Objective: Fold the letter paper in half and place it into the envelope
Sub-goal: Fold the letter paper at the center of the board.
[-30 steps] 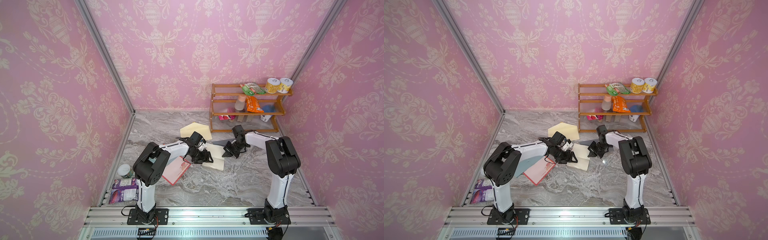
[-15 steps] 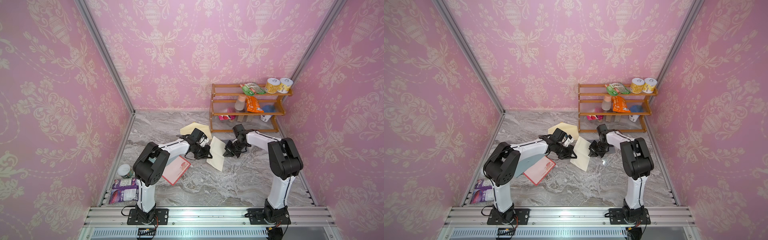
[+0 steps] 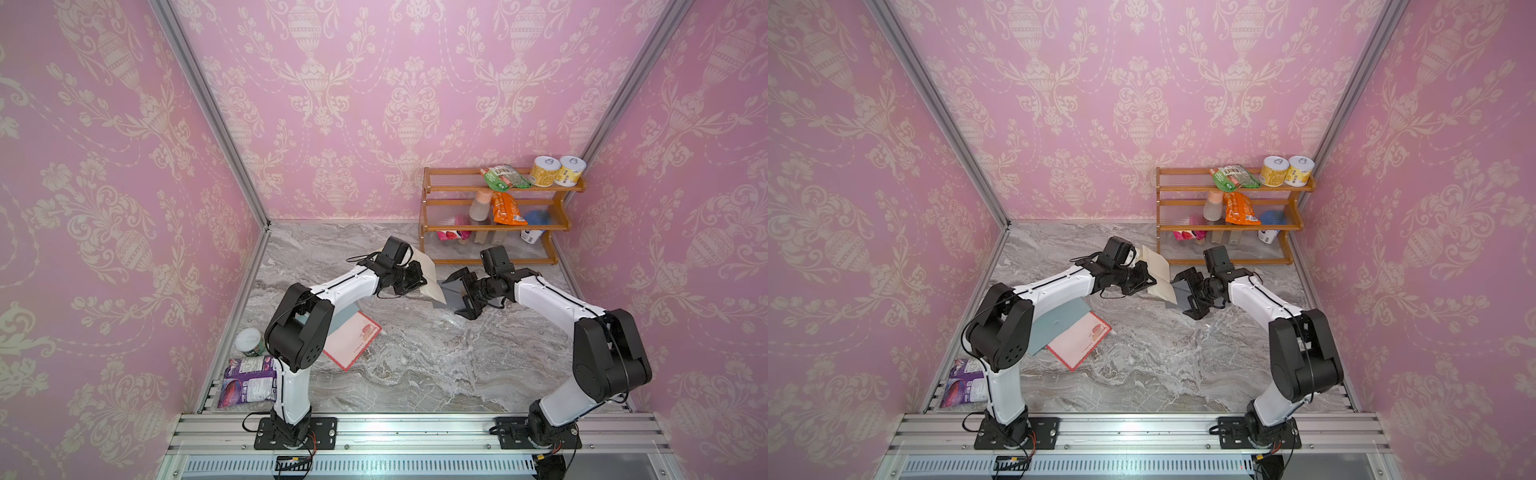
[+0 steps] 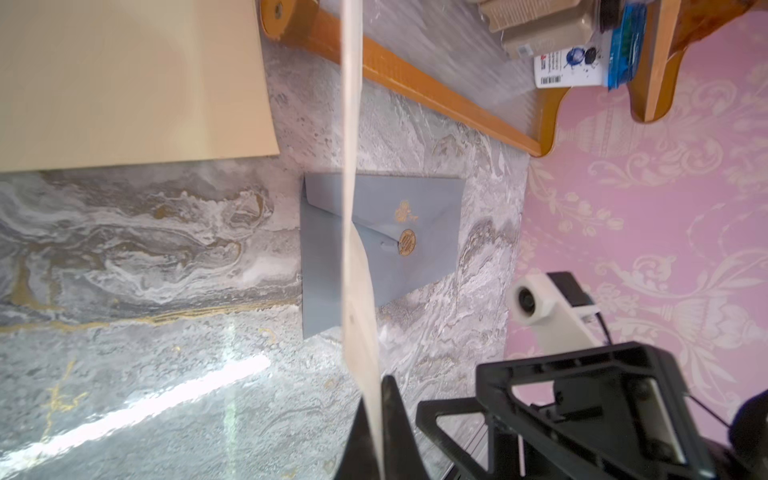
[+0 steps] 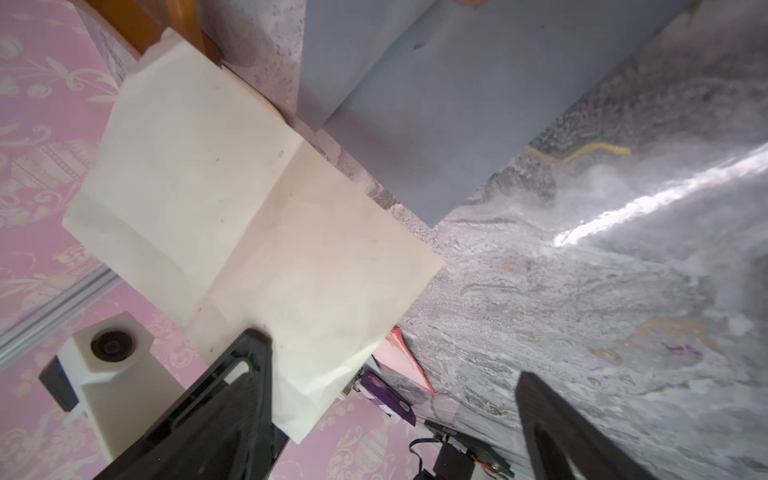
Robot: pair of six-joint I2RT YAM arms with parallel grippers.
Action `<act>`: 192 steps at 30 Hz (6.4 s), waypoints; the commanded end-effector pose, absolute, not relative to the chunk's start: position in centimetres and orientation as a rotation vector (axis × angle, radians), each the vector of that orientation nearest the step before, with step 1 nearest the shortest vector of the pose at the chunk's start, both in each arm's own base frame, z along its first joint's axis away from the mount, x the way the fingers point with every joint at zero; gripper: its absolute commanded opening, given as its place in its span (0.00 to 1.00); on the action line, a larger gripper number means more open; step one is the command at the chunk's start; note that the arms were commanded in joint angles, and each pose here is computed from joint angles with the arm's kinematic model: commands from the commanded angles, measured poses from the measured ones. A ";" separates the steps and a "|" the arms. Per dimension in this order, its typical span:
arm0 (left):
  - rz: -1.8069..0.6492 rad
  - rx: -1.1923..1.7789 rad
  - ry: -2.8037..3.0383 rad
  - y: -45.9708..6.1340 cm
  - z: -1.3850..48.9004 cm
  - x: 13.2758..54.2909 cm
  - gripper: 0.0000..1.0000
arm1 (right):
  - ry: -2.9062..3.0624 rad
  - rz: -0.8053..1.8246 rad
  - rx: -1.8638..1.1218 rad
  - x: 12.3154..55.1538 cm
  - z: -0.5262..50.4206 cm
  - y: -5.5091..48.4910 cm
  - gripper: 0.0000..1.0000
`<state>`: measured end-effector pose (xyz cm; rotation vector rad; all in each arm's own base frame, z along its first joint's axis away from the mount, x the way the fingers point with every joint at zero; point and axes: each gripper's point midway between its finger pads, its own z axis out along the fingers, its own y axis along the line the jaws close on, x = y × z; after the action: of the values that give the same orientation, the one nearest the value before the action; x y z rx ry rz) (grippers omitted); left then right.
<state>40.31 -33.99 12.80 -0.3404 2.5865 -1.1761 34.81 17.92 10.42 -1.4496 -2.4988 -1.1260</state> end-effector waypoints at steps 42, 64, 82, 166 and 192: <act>-1.546 -0.760 2.212 -35.9 15.3 43.8 0.09 | -2.273 -1.592 -1.871 39.2 14.1 18.9 0.00; -1.476 -0.709 2.275 -35.8 12.9 44.6 0.00 | -2.306 -1.593 -1.790 36.6 15.5 18.1 0.00; -1.440 -0.687 2.261 -33.9 13.5 47.3 0.00 | -2.362 -1.583 -1.738 35.8 16.4 17.7 0.00; -1.313 -1.069 2.525 -28.0 9.1 45.1 0.29 | -2.535 -1.780 -1.590 40.1 20.3 21.2 0.00; -1.491 -1.218 2.251 -26.7 14.0 51.4 0.00 | -2.505 -1.427 -1.698 34.1 13.8 17.2 0.70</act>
<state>50.15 -26.43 13.78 -1.1687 2.2954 -1.4527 35.60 17.12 14.91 -1.7246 -2.5105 -1.5019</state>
